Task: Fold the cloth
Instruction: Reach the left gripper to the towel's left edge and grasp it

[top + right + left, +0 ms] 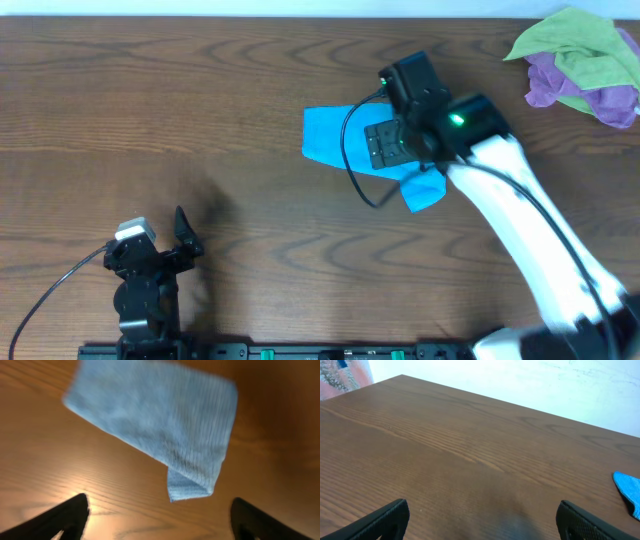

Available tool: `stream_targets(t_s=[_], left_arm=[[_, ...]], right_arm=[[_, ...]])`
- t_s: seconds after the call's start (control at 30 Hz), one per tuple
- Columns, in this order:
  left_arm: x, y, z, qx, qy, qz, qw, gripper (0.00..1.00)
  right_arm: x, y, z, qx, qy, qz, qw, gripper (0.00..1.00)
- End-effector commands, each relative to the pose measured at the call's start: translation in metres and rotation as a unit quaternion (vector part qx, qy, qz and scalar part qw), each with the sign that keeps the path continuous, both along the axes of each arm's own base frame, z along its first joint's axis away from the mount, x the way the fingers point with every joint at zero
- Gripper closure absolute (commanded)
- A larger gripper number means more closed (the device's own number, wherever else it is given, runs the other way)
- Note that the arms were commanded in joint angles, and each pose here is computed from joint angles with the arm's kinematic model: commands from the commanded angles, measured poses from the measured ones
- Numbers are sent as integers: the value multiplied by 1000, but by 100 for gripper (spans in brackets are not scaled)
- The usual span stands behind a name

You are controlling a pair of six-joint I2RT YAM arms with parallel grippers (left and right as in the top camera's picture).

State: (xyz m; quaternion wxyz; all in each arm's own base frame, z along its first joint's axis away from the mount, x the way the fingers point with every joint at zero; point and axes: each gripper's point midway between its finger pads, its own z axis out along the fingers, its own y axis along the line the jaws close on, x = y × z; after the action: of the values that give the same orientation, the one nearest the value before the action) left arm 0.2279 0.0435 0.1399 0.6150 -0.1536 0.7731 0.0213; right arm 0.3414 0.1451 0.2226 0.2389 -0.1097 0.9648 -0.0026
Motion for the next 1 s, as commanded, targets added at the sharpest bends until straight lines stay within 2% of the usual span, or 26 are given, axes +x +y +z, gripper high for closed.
stream_targets(t_s=[0.0, 0.2, 0.33, 0.53, 0.7, 0.83, 0.97], left_arm=[[-1, 2, -13, 0, 15, 6, 1000, 5], [0, 5, -7, 3, 4, 15, 1000, 5], [3, -21, -14, -25, 13, -57, 998, 5], [3, -72, -3, -107, -8, -189, 976, 5], [-10, -114, 0, -165, 2, -300, 940, 5], [-12, -118, 1, -168, 2, -313, 935, 5], [-14, -120, 2, -205, 7, -311, 928, 5]], right_arm=[[-12, 6, 30, 19, -36, 20, 999, 1], [-37, -3, 45, 18, -34, 26, 999, 1], [-51, -11, 40, 4, -9, 27, 1000, 1], [-52, -11, 39, 4, -7, 28, 1000, 1], [-52, -11, 39, 3, -7, 28, 1000, 1], [-51, -10, 40, 4, -8, 29, 1000, 1], [-52, -10, 40, 3, -8, 29, 1000, 1]])
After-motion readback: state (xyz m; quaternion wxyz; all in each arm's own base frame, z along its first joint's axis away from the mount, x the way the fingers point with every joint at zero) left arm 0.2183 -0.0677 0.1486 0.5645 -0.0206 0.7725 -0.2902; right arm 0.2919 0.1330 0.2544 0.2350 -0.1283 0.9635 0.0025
